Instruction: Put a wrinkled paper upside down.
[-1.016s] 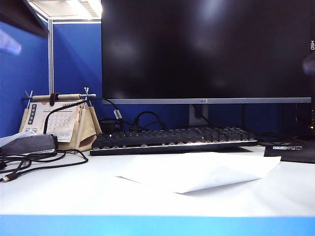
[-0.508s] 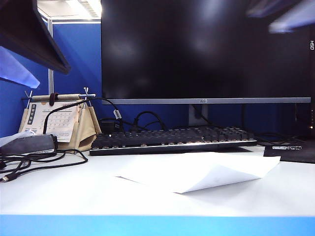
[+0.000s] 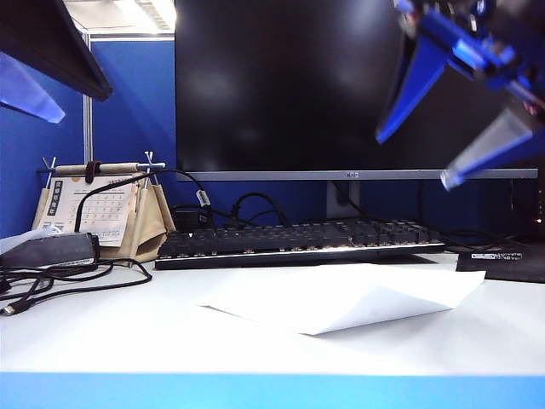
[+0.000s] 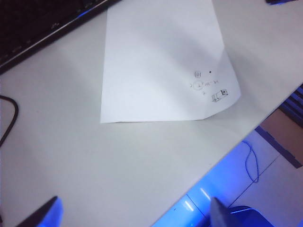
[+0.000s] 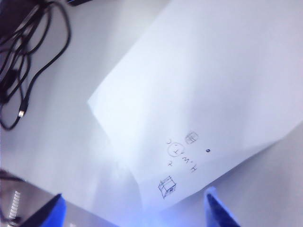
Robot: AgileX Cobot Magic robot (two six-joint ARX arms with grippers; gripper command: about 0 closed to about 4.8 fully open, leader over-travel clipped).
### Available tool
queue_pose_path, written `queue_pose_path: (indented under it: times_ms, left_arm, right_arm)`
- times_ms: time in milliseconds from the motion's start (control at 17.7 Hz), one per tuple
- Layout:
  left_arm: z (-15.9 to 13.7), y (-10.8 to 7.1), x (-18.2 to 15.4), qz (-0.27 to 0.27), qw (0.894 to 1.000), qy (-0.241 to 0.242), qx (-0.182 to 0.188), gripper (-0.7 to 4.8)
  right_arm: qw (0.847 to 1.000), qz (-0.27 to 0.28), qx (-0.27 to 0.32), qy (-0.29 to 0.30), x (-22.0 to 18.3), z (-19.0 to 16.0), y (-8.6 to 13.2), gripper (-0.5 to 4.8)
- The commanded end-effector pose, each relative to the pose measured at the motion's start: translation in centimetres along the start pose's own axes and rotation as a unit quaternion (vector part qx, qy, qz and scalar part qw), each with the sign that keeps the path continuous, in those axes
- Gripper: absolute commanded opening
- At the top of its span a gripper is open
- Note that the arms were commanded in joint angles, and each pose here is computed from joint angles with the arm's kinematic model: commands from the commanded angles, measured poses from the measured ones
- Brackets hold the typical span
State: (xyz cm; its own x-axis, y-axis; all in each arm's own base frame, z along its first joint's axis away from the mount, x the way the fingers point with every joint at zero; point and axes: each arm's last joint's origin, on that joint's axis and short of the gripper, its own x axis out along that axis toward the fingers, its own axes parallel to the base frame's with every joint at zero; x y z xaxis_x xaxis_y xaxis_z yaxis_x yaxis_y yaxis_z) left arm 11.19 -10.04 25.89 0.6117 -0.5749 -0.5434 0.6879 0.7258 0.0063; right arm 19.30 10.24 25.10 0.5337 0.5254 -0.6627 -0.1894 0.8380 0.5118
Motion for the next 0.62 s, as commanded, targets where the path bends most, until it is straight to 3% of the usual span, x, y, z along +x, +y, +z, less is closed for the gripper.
queue_pose_path:
  times_ms: [56, 169, 451, 621]
  left_arm:
    - [0.2, 0.0, 0.0, -0.002, 1.000, -0.003, 0.004, 4.08]
    - [0.2, 0.0, 0.0, -0.002, 1.000, -0.003, 0.013, 4.08]
    - [0.2, 0.0, 0.0, -0.004, 1.000, -0.001, 0.013, 4.08]
    - [0.2, -0.2, 0.0, -0.028, 1.000, -0.002, 0.013, 4.08]
  right_arm:
    - [0.990, 0.056, 0.125, 0.020, 1.2, 0.0, -0.7, 3.78]
    - [0.985, 0.064, 0.158, 0.036, 1.3, -0.1, -0.7, 3.78]
    - [0.974, 0.017, 0.200, 0.108, 1.6, -2.2, -1.9, 3.78]
    - [0.958, 0.017, 0.264, 0.113, 3.1, -4.0, -3.3, 3.63]
